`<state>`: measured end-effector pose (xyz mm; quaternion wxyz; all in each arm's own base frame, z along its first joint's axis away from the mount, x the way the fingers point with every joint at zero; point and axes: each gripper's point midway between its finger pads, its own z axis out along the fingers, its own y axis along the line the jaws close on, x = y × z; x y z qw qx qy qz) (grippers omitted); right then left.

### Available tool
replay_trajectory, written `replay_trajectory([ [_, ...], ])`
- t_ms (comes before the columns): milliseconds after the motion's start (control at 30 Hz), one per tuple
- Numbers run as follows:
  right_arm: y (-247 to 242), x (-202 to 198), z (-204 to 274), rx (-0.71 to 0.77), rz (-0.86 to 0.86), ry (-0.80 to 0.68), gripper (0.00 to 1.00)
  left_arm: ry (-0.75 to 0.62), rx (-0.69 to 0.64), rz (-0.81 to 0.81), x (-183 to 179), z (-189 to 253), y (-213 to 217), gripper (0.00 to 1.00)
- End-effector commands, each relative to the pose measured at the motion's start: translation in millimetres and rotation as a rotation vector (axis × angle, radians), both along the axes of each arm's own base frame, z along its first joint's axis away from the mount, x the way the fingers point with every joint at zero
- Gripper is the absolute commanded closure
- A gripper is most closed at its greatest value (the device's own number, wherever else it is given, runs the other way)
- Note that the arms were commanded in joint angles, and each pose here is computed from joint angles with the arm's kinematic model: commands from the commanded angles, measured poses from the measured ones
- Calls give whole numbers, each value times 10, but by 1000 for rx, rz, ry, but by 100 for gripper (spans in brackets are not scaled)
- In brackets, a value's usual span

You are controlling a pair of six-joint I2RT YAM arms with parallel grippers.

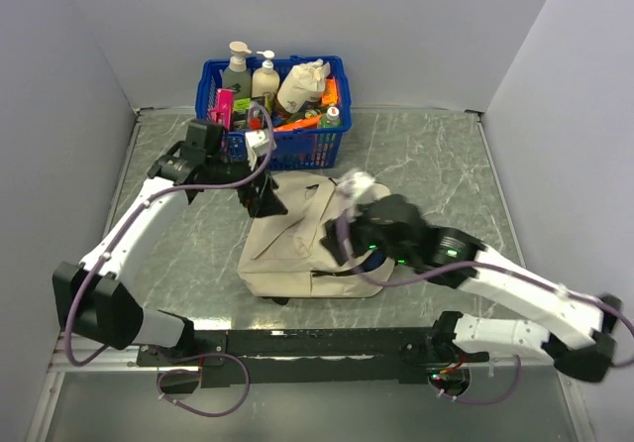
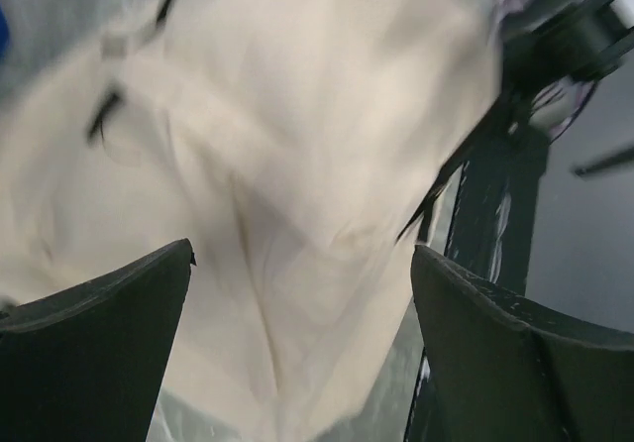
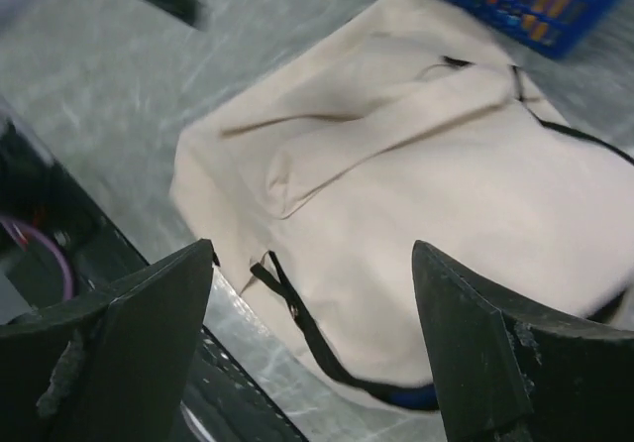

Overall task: Pack the student bag
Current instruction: Zip the student bag at the center of the board.

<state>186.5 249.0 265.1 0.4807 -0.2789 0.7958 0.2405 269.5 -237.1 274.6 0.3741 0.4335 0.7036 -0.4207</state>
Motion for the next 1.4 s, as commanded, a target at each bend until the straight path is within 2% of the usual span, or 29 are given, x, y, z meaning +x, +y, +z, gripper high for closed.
replay_trajectory([
  [0,342,-154,-509,-299,222,-25,20,59,136,68,71,-581,311,4],
  [67,484,-250,-573,-331,275,-36,30,84,156,79,54,-709,390,4],
  [200,691,-338,-754,-409,343,-80,34,113,193,93,42,-844,475,4],
  [267,741,-383,-884,-458,364,-83,39,113,196,96,27,-872,488,4],
  [333,720,-375,-969,-510,357,-89,47,120,192,97,-13,-898,492,4],
  [500,735,-366,-1112,-558,351,-103,51,124,179,99,-59,-904,487,4],
  [567,721,-367,-1154,-569,344,-103,56,125,175,100,-69,-896,484,4],
  [600,705,-372,-1177,-577,344,-102,62,124,175,102,-67,-888,485,4],
  [700,659,-373,-1222,-597,331,-109,68,126,177,102,-67,-895,487,4],
  [867,565,-399,-1338,-629,317,-87,68,139,173,101,-67,-904,478,4],
  [1000,494,-439,-1428,-631,307,-76,58,138,174,102,-62,-909,478,4],
  [1133,498,-394,-1452,-634,289,-89,55,145,168,99,-54,-898,465,4],
  [1367,557,-324,-1486,-631,262,-118,64,142,176,97,-81,-975,477,4],
])
